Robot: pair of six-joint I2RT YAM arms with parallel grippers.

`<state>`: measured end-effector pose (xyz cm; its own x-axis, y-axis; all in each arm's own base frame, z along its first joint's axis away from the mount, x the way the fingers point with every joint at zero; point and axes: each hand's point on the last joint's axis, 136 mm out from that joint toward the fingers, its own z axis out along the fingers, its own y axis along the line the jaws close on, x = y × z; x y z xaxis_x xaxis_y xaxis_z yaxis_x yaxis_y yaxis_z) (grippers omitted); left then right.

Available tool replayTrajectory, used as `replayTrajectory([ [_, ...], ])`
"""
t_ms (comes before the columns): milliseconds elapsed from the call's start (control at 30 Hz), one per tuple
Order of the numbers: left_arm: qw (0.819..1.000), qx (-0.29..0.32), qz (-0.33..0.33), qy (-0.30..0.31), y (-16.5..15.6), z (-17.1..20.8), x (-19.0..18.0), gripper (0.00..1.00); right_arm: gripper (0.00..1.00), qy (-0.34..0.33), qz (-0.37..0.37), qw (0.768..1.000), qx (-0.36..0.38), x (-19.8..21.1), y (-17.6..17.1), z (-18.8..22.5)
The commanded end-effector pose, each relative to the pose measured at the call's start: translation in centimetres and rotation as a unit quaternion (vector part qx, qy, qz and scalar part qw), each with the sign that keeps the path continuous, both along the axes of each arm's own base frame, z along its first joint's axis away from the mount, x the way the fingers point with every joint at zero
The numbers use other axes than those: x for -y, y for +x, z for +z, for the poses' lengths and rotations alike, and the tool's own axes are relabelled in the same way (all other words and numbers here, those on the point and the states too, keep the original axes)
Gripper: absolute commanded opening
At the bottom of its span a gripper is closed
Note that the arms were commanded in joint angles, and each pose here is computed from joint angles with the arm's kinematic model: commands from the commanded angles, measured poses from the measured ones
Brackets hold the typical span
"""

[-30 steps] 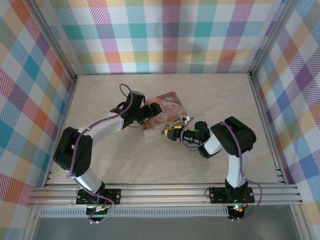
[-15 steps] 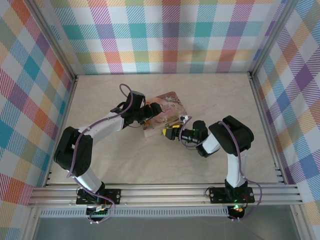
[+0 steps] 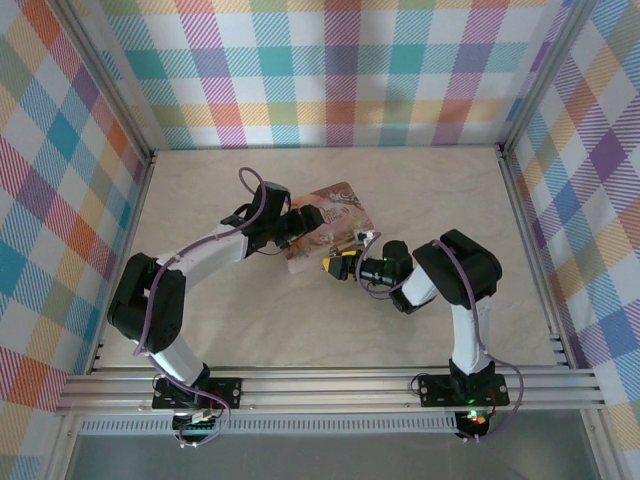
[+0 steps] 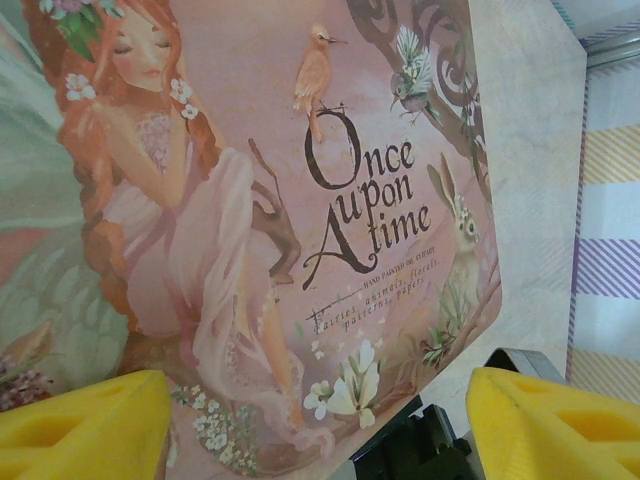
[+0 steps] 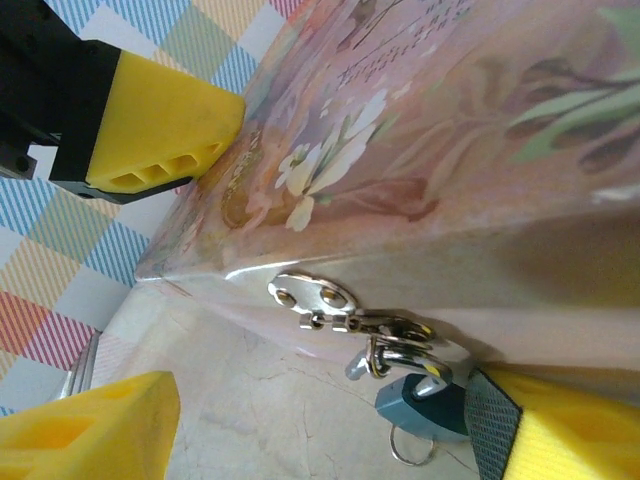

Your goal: Unlock the padlock with the key

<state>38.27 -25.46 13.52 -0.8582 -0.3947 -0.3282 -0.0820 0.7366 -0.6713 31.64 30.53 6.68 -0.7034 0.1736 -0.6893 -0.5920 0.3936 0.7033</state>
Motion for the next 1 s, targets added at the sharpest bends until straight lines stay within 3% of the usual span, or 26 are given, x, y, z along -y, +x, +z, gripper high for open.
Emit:
replayTrajectory([
  [0,1.000,-0.011,-0.016,0.000,-0.46,-0.69,0.90,0.78,0.74,0.025,0.034,0.999,0.028,-1.30,-0.45,1.72],
  [967,1.000,-0.015,-0.013,0.001,-0.56,-1.15,0.80,0.78,0.39,0.016,0.036,0.998,0.048,-0.92,-1.12,2.09],
])
